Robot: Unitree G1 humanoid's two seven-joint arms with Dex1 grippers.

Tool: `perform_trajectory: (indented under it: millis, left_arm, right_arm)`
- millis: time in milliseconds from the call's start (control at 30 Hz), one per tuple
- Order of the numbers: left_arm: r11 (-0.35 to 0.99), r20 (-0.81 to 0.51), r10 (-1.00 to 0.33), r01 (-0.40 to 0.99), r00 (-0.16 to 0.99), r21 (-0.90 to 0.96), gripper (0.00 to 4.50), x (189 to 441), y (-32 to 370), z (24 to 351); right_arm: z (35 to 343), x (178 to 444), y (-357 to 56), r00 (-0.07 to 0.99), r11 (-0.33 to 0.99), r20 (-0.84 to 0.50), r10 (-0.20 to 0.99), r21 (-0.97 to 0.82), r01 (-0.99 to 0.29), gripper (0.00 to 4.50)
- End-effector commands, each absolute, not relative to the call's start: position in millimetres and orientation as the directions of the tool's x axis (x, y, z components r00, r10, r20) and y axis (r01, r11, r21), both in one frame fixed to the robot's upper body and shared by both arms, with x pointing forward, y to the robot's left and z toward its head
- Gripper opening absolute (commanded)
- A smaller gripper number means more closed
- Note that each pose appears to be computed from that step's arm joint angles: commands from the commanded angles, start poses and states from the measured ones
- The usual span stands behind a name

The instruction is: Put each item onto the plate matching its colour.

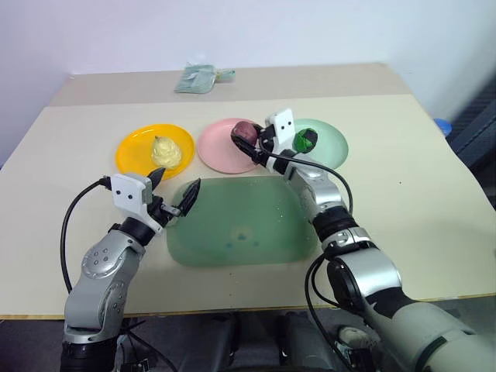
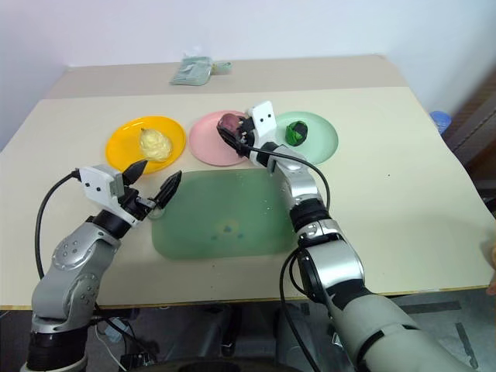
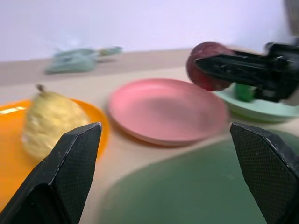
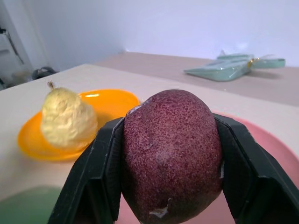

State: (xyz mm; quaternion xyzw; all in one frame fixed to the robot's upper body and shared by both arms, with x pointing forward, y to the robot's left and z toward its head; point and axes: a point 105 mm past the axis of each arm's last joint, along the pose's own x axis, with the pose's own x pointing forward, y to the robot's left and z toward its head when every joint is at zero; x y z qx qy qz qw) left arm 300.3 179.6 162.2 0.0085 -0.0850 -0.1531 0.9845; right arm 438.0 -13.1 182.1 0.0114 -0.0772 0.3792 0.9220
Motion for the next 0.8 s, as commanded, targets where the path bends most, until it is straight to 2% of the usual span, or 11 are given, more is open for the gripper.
perform_trajectory:
  millis: [33, 100, 200, 367, 500, 600, 667, 800]
  left_arm:
    - [0.967, 0.202, -0.256, 0.245, 0.945, 0.074, 4.50, 300, 183, 168]
    - [0.968, 0.204, -0.248, 0.237, 0.947, 0.080, 4.50, 297, 183, 167]
    - [0.971, 0.206, -0.238, 0.227, 0.949, 0.075, 4.50, 295, 184, 167]
    - [0.961, 0.188, -0.277, 0.268, 0.942, 0.070, 4.50, 288, 182, 162]
    - [0.938, 0.147, -0.346, 0.339, 0.927, 0.070, 4.50, 279, 180, 153]
    - [0.916, 0.122, -0.400, 0.394, 0.908, 0.073, 4.50, 272, 179, 150]
    - [0.886, 0.106, -0.463, 0.455, 0.880, 0.085, 4.50, 264, 181, 148]
    - [0.819, 0.070, -0.573, 0.567, 0.817, 0.086, 4.50, 251, 181, 147]
  right_arm:
    - [190, 443, -7, 0.711, 0.727, 0.176, 0.681, -0.046, -0.685, 2.12]
    - [185, 444, -4, 0.718, 0.731, 0.158, 0.678, -0.037, -0.681, 3.14]
    - [182, 445, -4, 0.727, 0.738, 0.148, 0.671, -0.038, -0.673, 4.38]
    - [186, 447, -15, 0.737, 0.754, 0.188, 0.650, -0.031, -0.657, 4.46]
    - [193, 438, -32, 0.694, 0.732, 0.269, 0.668, -0.066, -0.678, 4.46]
    - [194, 421, -46, 0.650, 0.704, 0.304, 0.697, -0.116, -0.701, 4.46]
    - [194, 399, -62, 0.622, 0.681, 0.306, 0.721, -0.143, -0.718, 4.46]
    - [189, 356, -86, 0.605, 0.644, 0.228, 0.763, -0.179, -0.744, 4.46]
